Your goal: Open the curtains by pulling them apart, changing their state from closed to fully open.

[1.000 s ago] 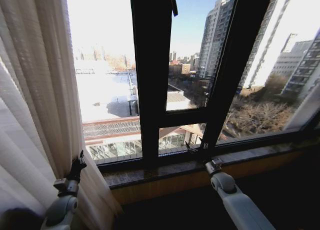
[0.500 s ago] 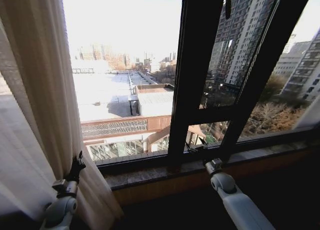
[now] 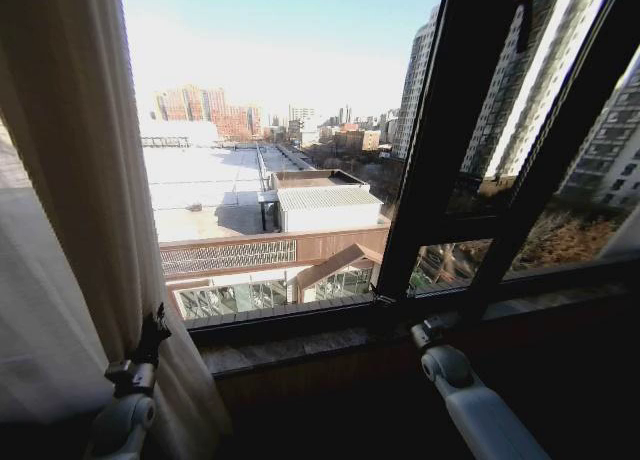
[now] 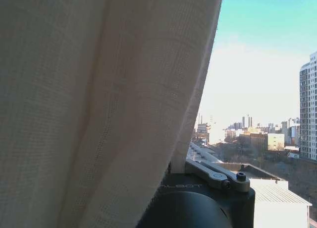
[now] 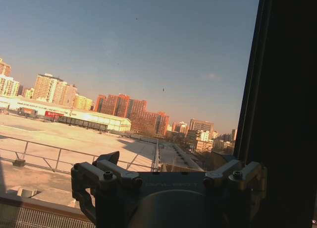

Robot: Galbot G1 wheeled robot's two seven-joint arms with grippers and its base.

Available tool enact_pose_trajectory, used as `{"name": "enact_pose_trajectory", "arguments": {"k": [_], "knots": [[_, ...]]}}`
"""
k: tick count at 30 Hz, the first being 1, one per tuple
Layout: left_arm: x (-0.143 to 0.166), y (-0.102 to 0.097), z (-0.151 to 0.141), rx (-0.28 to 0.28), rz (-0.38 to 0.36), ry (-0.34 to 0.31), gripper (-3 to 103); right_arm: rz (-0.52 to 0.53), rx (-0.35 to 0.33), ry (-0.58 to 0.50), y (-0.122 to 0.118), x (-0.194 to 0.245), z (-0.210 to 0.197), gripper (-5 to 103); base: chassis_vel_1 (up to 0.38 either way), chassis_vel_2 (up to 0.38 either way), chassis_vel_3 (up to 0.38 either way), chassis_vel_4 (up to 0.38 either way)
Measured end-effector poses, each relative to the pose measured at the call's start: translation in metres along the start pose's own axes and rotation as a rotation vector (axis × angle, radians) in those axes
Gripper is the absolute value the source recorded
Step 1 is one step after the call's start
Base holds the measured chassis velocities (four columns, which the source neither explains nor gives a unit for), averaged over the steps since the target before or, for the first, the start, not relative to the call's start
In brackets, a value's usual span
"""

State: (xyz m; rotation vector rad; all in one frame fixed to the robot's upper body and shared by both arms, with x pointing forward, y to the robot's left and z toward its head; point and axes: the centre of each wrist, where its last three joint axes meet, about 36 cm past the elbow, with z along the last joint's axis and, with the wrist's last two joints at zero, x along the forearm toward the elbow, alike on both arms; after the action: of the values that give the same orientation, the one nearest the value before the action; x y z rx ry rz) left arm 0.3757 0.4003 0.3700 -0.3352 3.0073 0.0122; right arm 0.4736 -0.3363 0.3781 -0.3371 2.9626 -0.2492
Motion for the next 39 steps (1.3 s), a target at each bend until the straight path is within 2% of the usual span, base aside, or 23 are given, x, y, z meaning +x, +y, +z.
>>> {"name": "enact_pose_trajectory", "arguments": {"k": [15,19,24,27,28,29,31,33,35,36,37,39], "knots": [[-0.002,0.001,0.003,0.0,-0.004,0.002,0,0.0,0.0,0.0,0.0,0.0,0.0,100,-0.016,-0.015,0.018,0.014],[-0.008,0.005,0.003,0.005,-0.027,-0.003,0,0.0,0.0,0.0,0.0,0.0,0.0,100,0.0,0.0,0.0,0.0],[-0.016,0.024,-0.001,-0.011,-0.095,-0.005,0,0.0,0.0,0.0,0.0,0.0,0.0,100,0.0,0.0,0.0,0.0],[-0.021,0.047,-0.002,-0.032,-0.16,-0.003,0,0.0,0.0,0.0,0.0,0.0,0.0,100,0.0,0.0,0.0,0.0],[-0.021,0.047,-0.002,-0.032,-0.16,-0.003,0,0.0,0.0,0.0,0.0,0.0,0.0,100,0.0,0.0,0.0,0.0],[-0.023,0.058,-0.002,-0.031,-0.19,-0.001,0,0.0,0.0,0.0,0.0,0.0,0.0,100,0.0,0.0,0.0,0.0],[-0.023,0.063,-0.002,-0.03,-0.203,-0.001,0,0.0,0.0,0.0,0.0,0.0,0.0,100,0.0,0.0,0.0,0.0],[-0.026,0.085,-0.005,-0.027,-0.254,0.001,0,0.0,0.0,0.0,0.0,0.0,0.0,100,0.0,0.0,0.0,0.0],[-0.028,0.099,-0.007,-0.028,-0.283,0.0,0,0.0,0.0,0.0,0.0,0.0,0.0,100,0.0,0.0,0.0,0.0],[-0.028,0.099,-0.007,-0.028,-0.283,0.0,0,0.0,0.0,0.0,0.0,0.0,0.0,100,0.0,0.0,0.0,0.0],[-0.032,0.114,-0.01,-0.029,-0.318,-0.004,0,0.0,0.0,0.0,0.0,0.0,0.0,100,0.0,0.0,0.0,0.0],[-0.037,0.128,-0.013,-0.034,-0.353,-0.007,0,0.0,0.0,0.0,0.0,0.0,0.0,100,0.0,0.0,0.0,0.0]]}}
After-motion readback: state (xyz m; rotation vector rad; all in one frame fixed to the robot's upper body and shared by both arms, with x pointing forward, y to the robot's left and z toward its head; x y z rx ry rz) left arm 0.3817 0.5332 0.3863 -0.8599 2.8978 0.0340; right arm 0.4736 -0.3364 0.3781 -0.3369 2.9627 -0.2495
